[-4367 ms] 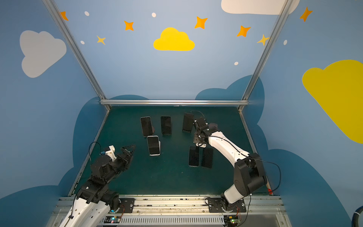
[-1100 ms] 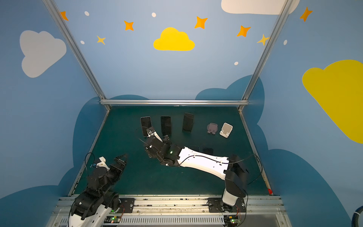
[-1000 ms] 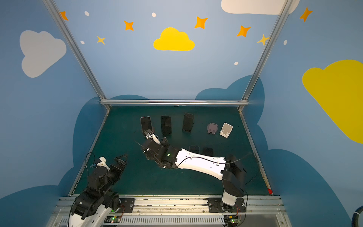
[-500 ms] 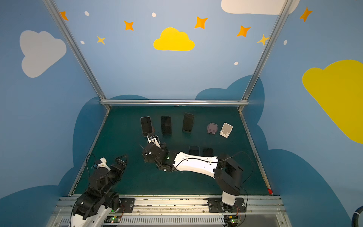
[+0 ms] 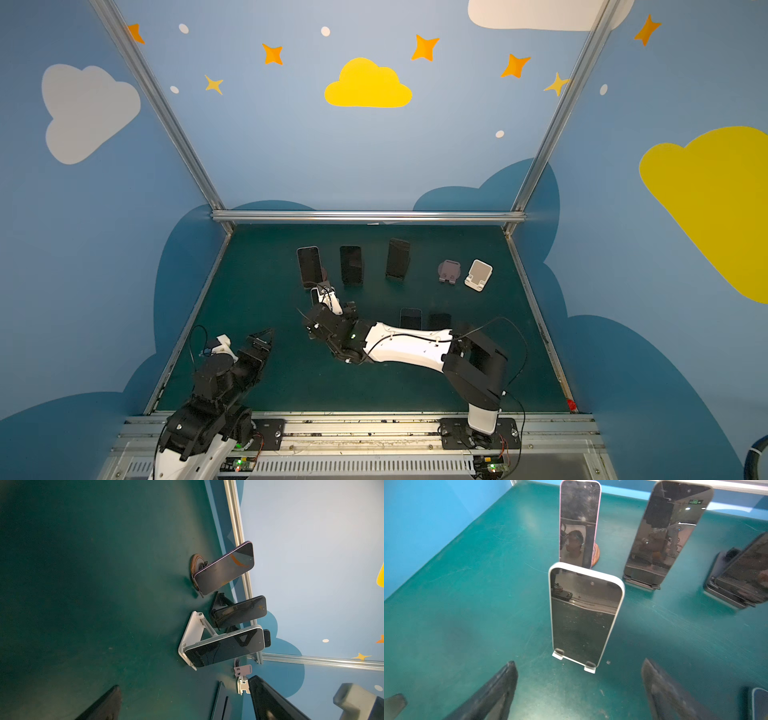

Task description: Remove the phone from the phone stand

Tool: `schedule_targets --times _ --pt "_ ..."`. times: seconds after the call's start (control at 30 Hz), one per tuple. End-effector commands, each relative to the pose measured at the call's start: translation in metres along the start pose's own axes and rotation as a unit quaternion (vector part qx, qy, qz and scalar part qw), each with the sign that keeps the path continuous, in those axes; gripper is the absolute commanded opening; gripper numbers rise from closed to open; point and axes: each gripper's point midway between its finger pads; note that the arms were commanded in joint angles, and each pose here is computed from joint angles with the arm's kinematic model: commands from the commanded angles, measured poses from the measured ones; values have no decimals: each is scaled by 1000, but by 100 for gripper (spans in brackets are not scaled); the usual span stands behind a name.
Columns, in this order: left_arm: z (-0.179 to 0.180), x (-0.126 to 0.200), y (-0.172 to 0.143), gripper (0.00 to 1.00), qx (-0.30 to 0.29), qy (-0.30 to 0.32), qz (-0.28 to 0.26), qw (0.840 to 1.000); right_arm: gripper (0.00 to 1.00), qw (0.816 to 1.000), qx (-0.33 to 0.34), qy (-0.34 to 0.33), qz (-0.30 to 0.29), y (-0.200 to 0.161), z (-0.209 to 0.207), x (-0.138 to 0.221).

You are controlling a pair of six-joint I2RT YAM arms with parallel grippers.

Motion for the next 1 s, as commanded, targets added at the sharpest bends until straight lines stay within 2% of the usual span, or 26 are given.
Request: schedule_targets --times 0.0,0.27,0.53,0.97 --pt "-5 3 1 100 4 -10 0 1000 94 1000 -9 -11 -14 6 -5 2" --pt "0 9 0 100 0 8 4 1000 94 1000 11 -15 -18 8 -3 1" --pt "-3 10 1 100 -2 2 4 1000 94 998 68 -8 -15 7 10 -10" --pt "-4 5 2 100 4 -5 -2 1000 94 1000 6 -4 -6 5 11 -39"
Point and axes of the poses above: each gripper's point midway between its finger pads, its own x axis back along the fingers, its own z axis along the line the jaws close on, y = z × x, and after that the axes turned 1 degree about -x, right-handed
